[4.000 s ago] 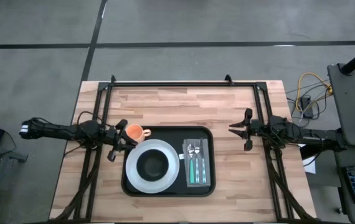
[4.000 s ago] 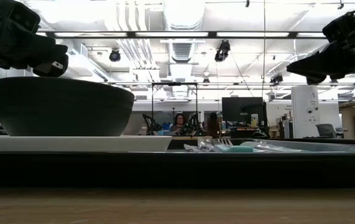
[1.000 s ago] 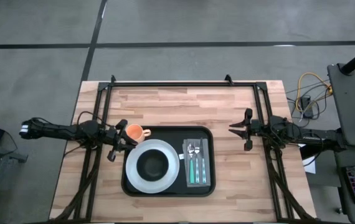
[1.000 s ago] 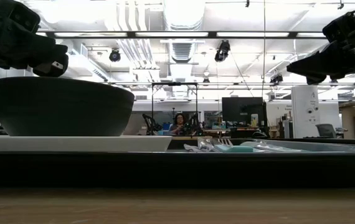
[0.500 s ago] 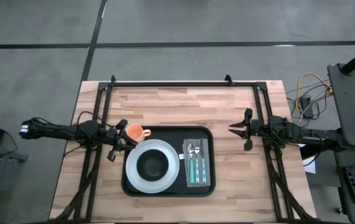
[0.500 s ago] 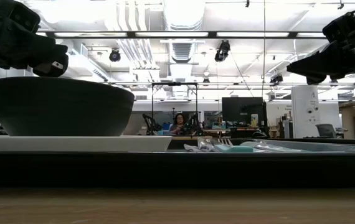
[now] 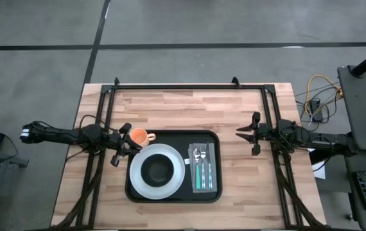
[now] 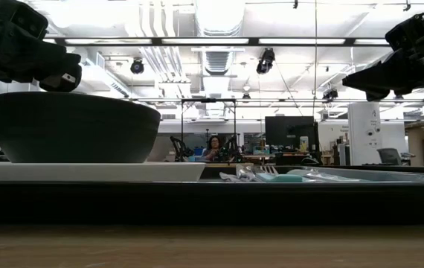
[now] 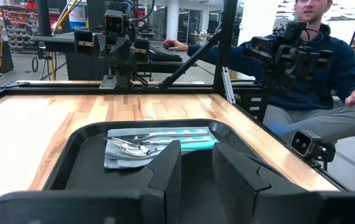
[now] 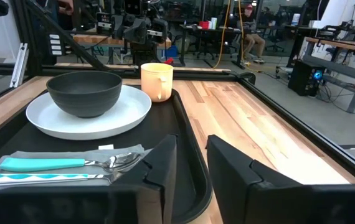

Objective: Set up tray
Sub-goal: Return to Home Position

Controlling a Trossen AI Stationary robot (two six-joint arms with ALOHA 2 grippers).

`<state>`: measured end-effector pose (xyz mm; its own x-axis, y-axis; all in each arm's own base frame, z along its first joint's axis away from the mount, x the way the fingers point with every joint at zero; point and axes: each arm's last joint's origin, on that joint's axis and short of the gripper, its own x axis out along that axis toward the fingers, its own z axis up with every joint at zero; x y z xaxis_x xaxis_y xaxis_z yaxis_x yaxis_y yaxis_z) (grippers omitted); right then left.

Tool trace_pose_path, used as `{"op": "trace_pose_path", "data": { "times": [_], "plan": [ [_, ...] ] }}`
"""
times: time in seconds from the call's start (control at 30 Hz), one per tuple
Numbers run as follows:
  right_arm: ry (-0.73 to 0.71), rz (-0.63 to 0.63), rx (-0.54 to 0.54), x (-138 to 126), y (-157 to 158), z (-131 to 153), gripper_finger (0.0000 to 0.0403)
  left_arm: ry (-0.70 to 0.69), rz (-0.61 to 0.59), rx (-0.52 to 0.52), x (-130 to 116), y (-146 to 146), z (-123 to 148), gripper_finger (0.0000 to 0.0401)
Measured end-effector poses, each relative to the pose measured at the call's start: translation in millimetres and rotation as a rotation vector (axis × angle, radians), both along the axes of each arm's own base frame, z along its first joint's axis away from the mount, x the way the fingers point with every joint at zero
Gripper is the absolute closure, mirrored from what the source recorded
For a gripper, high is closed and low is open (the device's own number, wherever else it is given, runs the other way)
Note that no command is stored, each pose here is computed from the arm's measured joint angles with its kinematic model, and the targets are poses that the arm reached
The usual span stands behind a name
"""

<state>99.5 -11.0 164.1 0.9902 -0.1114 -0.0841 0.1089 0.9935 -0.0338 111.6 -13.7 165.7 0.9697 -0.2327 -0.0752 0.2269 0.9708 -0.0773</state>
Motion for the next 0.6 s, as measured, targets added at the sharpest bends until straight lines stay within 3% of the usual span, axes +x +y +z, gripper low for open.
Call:
{"op": "trace_pose_path", "data": {
  "times": [0.6],
  "plan": [
    [0.0, 0.0, 0.0, 0.0, 0.0, -0.1, 0.0334, 0.0, 0.0, 0.0, 0.0, 0.0, 0.0, 0.0326]
  ]
}}
